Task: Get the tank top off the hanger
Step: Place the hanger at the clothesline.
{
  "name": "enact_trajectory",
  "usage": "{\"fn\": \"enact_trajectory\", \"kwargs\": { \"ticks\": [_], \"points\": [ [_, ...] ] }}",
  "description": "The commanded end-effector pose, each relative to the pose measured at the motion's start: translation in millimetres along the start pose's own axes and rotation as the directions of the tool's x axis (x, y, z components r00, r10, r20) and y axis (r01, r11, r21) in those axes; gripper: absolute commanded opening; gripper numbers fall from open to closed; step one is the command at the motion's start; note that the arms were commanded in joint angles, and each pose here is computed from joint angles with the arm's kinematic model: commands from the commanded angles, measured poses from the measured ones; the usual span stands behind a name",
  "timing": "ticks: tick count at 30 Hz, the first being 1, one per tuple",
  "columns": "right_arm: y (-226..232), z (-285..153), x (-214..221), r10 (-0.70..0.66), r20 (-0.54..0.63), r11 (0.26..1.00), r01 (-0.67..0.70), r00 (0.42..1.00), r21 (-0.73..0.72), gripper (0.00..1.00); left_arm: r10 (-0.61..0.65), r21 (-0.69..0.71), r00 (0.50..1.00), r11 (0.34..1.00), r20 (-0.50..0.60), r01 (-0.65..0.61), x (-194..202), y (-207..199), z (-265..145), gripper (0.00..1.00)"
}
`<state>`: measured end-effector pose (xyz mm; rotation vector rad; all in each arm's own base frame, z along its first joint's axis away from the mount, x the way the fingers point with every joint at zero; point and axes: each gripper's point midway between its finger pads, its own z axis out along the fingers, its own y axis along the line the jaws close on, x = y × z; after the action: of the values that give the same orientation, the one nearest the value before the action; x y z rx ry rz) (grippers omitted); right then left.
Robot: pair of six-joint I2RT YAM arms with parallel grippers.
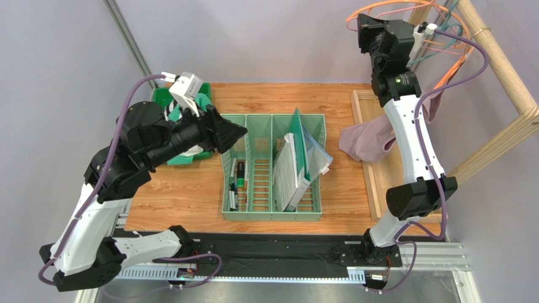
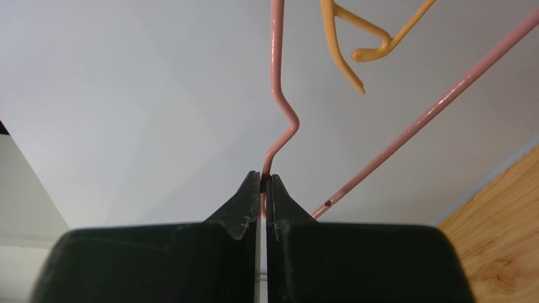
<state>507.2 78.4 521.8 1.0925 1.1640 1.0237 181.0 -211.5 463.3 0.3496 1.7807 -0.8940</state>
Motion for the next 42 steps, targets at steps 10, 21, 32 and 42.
{"fn": "enact_trajectory", "kwargs": {
  "ticks": [10, 21, 32, 42],
  "points": [
    [-13.3, 2.7, -0.7, 0.192, -0.039, 0.980, -0.190, 0.981, 0.056, 0.00, -0.008, 0.077, 1.000, 0.997, 0.009, 0.007, -16.5, -20.3, 14.4, 0.66],
    [10.3, -3.7, -10.5, 0.082, 0.006, 0.994, -0.082, 0.997, 0.068, 0.00, -0.012, 0.090, 1.000, 0.996, -0.014, 0.013, -12.5, -22.7, 22.0, 0.66],
    [6.4, -22.6, -16.5, 0.017, 0.093, 0.995, -0.026, 0.996, 0.094, 0.00, -0.024, 0.098, 1.000, 0.995, -0.014, 0.025, -9.3, -23.2, 19.2, 0.66],
    [-2.8, 19.7, -18.6, 0.196, 0.118, 0.975, -0.206, 0.974, 0.083, 0.00, -0.020, 0.090, 1.000, 0.996, -0.017, 0.021, -10.3, -22.5, 10.8, 0.66]
  ]
}}
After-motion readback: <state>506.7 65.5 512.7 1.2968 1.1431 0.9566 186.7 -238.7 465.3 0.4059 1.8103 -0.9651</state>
